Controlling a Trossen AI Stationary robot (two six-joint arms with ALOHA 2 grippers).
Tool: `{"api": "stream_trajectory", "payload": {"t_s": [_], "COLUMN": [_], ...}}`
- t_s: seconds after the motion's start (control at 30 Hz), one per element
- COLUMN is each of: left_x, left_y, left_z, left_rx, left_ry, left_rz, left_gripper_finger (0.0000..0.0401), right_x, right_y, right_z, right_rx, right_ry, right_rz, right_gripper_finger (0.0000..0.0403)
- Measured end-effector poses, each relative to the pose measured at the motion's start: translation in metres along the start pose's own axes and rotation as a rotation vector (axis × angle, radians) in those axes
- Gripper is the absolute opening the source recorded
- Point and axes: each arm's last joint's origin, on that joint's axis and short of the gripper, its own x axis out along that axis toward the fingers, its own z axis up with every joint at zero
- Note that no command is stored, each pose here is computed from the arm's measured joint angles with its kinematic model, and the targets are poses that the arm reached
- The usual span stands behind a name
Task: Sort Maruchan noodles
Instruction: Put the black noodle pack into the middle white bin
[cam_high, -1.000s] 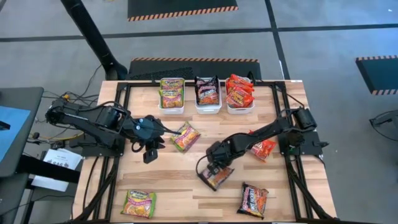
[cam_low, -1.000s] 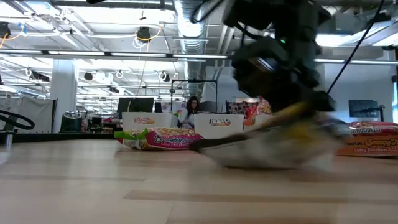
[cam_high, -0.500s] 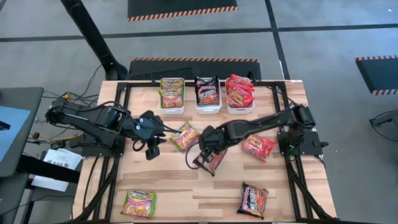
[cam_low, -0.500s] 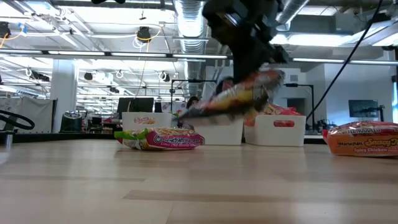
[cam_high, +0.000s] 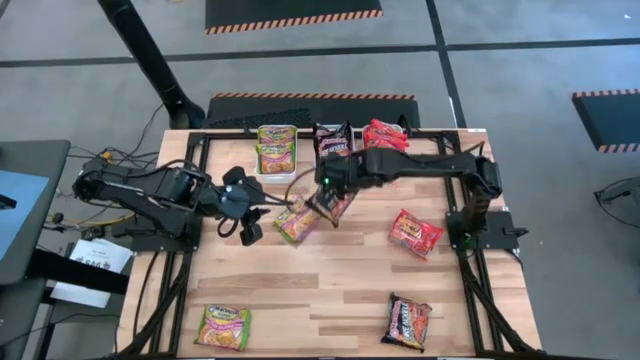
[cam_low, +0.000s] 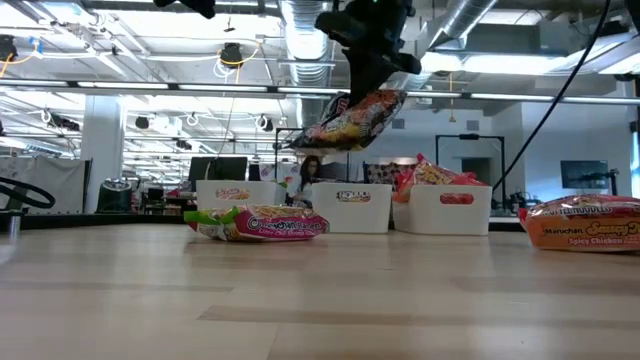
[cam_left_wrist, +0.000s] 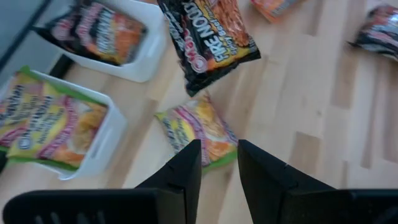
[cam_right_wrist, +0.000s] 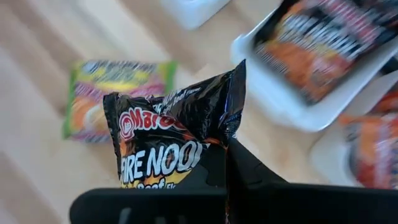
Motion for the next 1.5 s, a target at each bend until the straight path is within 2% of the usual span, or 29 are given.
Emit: {"api": "stream_trajectory", "payload": {"t_s": [0.3, 0.67, 1.17, 1.33, 1.5], "left_x": [0.007, 0.015, 0.021, 0.022, 0.022], "left_y": [0.018, 0.044, 0.073, 0.081, 0.085], "left_z": [0.007, 0.014, 0.019, 0.020, 0.020], "left_rx": [-0.028, -0.072, -0.127, -0.151, -0.161], "left_ry": [-0.016, -0.008, 0.004, 0.006, 0.008], "left_rz": [0.104, 0.195, 0.292, 0.318, 0.333], "left_gripper_finger": [0.0090, 0.0090, 0.0090, 0.0090, 0.0090], "right_x": [0.014, 0.027, 0.038, 0.037, 0.032], "right_y": [-0.045, -0.088, -0.154, -0.175, -0.181], "right_z": [0.030, 0.068, 0.101, 0.113, 0.126], "right_rx": [0.035, 0.121, 0.268, 0.347, 0.397], "right_ry": [-0.044, -0.213, -0.386, -0.462, -0.574], "right_rz": [-0.099, -0.100, -0.146, -0.091, 0.068], "right_gripper_finger": [0.0008, 0.0007, 0.0007, 0.0007, 0.0007]}}
